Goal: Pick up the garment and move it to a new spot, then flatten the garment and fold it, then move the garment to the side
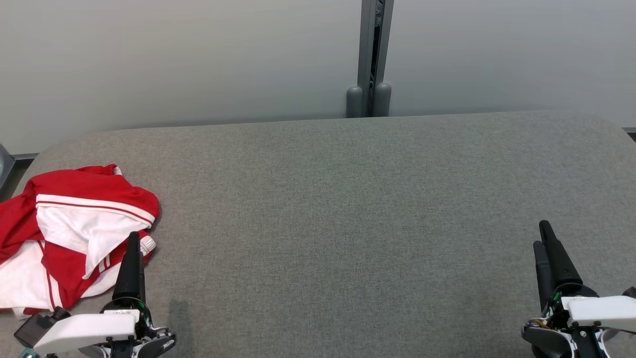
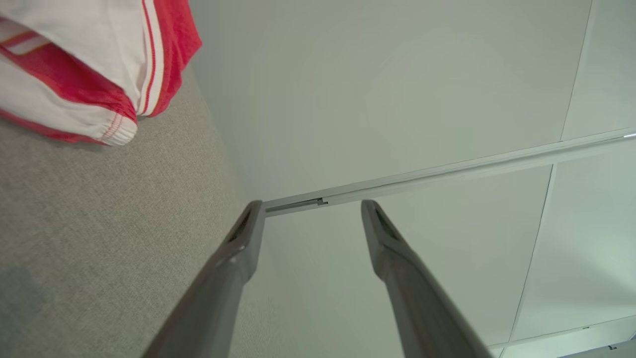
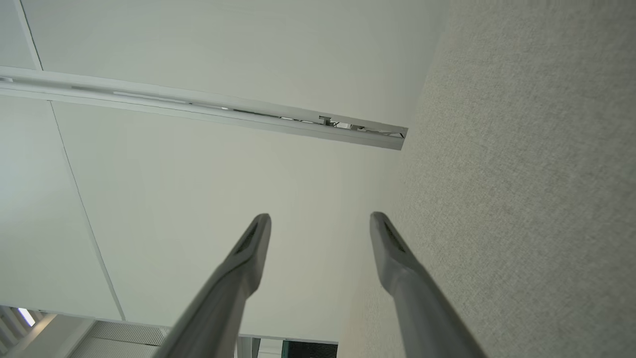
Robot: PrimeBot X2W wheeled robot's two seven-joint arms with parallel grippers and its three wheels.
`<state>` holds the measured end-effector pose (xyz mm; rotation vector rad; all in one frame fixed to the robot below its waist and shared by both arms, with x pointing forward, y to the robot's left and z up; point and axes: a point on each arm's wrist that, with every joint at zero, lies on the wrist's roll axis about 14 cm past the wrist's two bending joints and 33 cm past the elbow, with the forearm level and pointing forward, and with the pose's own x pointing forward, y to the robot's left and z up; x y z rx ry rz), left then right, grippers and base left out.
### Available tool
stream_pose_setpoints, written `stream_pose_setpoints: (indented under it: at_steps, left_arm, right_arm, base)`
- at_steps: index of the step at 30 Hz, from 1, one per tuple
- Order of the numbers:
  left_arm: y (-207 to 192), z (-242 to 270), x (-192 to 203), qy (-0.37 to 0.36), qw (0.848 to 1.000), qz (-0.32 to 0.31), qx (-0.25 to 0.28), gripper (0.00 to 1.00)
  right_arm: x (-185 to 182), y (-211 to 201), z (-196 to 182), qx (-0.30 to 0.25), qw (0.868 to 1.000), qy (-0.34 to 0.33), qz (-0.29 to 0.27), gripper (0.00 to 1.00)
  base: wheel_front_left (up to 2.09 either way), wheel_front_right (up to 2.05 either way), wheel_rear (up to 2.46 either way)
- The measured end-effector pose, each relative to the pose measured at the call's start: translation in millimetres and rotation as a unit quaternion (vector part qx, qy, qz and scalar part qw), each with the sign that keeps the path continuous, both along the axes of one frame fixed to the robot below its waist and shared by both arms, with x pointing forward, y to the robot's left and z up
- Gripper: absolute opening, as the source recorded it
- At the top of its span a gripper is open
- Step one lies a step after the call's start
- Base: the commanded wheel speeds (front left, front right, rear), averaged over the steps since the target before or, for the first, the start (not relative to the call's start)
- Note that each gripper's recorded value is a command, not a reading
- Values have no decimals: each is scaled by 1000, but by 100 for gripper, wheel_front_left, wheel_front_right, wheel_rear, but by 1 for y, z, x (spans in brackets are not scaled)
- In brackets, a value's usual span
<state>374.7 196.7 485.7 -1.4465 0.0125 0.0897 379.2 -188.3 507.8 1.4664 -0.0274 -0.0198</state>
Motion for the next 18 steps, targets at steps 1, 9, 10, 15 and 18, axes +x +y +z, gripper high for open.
stream_pose_setpoints:
  at_steps: [1, 9, 10, 15, 18]
  left_arm:
    - [0, 1, 0, -1, 1000, 1, 6, 100]
    - [0, 9, 2, -5, 995, -1, 99, 100]
    - [0, 10, 2, -3, 994, -1, 108, 100]
    - [-2, 14, 3, -5, 986, -3, 169, 100]
    - [-5, 16, 3, -6, 976, -9, 217, 100]
  right_arm:
    - [0, 1, 1, -7, 1000, -2, 1, 100]
    - [2, 7, 15, -84, 996, -23, 6, 100]
    - [2, 8, 17, -94, 995, -25, 6, 100]
    - [1, 10, 20, -143, 989, -31, 7, 100]
    - [0, 10, 19, -173, 984, -31, 6, 100]
  base:
    - [0, 0, 0]
    - [0, 0, 0]
    - [0, 0, 0]
    - [0, 0, 0]
    - [0, 0, 0]
